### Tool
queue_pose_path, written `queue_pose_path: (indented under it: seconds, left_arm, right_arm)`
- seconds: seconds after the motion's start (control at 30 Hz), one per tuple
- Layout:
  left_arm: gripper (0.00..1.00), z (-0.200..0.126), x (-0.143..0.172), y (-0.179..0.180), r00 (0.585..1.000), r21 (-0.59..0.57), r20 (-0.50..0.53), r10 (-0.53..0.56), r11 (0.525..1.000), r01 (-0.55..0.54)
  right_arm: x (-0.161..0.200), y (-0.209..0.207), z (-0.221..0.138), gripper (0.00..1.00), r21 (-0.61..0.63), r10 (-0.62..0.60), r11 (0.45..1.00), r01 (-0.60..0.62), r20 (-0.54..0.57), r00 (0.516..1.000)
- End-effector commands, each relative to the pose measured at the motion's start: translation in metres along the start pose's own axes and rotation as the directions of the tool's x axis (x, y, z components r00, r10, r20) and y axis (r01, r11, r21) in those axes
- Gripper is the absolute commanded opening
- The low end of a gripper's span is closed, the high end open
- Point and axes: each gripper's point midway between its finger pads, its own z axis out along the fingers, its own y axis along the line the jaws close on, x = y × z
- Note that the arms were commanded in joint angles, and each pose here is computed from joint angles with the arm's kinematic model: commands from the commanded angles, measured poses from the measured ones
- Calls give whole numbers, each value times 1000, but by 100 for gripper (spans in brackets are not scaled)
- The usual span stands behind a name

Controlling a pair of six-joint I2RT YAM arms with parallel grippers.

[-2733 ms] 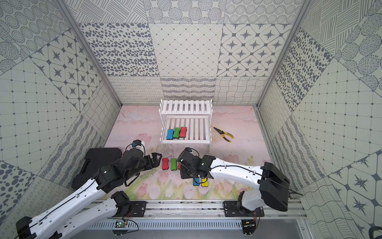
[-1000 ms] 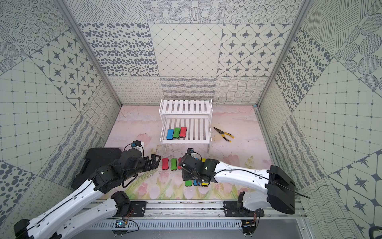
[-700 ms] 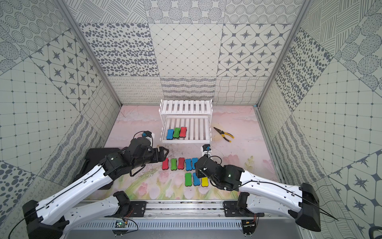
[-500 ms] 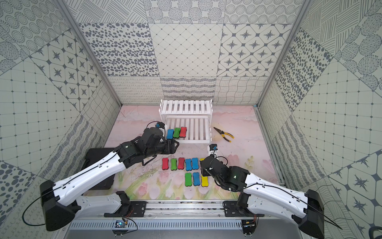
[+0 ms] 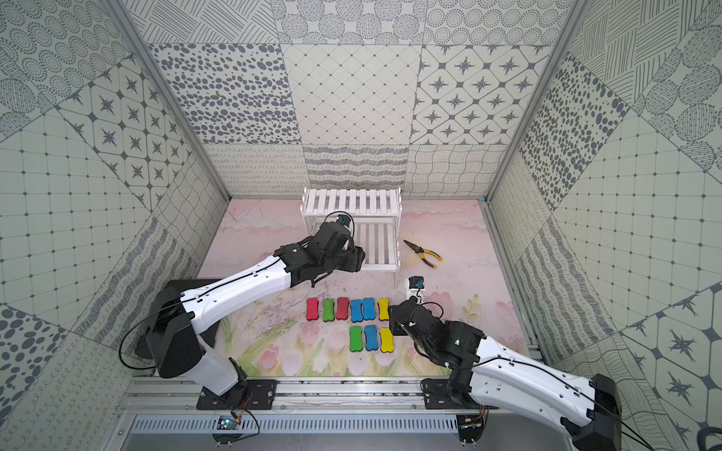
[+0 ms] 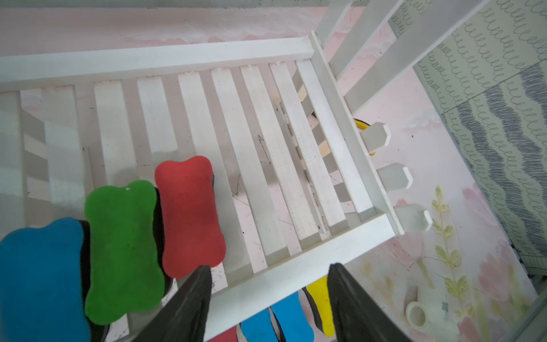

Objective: Remove the whiteboard erasers from the shelf
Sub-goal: Pick up the whiteboard eraser from the shelf.

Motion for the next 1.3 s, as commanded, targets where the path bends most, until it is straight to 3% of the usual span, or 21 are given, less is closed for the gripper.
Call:
queue_pose_path:
  seconds: [0.0, 0.43, 1.27]
  left_arm:
    - [67, 9, -22, 20, 998, -79, 70, 3, 997, 3]
    - [64, 19, -20, 34, 997, -158, 71, 16, 987, -5]
    - [58, 31, -7, 38, 1000, -185, 26, 7, 983, -2]
  right_arm:
    - [-2, -4, -2, 50, 0, 24, 1000, -24, 17, 1000]
    - [-3, -10, -1, 51, 11, 37, 999, -37, 15, 999]
    - [-11, -15, -7, 50, 21, 52, 998, -52, 41, 998]
